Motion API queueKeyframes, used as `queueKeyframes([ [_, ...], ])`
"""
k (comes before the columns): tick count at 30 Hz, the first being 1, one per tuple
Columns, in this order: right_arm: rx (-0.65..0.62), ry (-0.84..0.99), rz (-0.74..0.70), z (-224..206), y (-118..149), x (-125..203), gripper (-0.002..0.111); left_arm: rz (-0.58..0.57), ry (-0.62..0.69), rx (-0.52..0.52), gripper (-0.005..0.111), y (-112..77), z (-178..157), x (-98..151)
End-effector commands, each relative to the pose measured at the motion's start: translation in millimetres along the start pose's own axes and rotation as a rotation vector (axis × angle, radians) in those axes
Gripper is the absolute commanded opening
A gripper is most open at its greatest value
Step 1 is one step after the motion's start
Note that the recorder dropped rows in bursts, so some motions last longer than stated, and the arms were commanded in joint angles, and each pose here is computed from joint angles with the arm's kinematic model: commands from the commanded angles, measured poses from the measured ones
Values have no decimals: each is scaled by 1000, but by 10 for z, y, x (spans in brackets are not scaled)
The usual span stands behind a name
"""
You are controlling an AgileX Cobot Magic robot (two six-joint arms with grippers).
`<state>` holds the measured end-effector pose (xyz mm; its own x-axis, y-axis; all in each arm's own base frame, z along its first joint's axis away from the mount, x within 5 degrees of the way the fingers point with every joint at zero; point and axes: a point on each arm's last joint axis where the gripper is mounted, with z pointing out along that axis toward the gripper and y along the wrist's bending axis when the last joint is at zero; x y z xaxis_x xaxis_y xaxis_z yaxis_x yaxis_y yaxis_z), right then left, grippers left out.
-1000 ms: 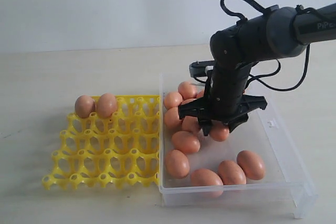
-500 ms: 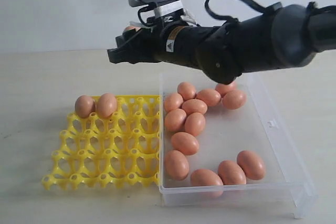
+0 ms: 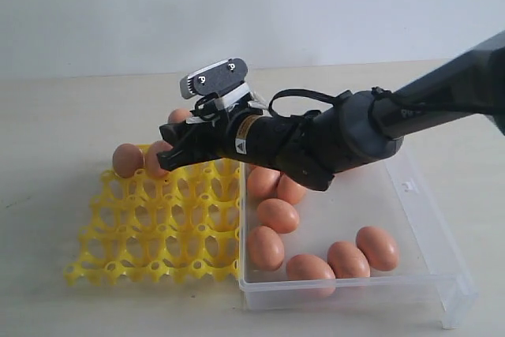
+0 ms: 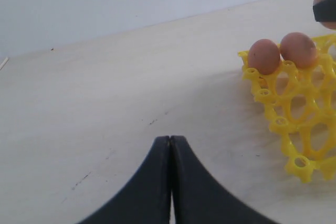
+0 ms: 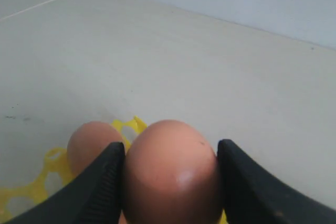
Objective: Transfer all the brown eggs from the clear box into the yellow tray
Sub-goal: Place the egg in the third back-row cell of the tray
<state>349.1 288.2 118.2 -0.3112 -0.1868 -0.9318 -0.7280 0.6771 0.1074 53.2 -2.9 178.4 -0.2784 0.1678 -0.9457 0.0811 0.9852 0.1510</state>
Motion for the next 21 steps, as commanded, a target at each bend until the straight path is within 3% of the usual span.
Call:
queueKeyframes([
  [1,-5,-10,22,28,1,64,0,1,-17,-1,0,2,-8,-20],
  [5,13,2,75,51,-22,130,0,1,-17,-1,0,2,-8,-20],
  [7,14,11,100,63,-26,169,6,1,-17,-1,0,2,-8,-20],
  [15,23,35,121,66,-34,200,56,1,-17,-1,0,2,-8,-20],
  [18,24,35,122,66,-35,200,65,1,-17,-1,0,2,-8,-20],
  [21,24,35,122,66,-35,200,66,1,-17,-1,0,2,-8,-20],
])
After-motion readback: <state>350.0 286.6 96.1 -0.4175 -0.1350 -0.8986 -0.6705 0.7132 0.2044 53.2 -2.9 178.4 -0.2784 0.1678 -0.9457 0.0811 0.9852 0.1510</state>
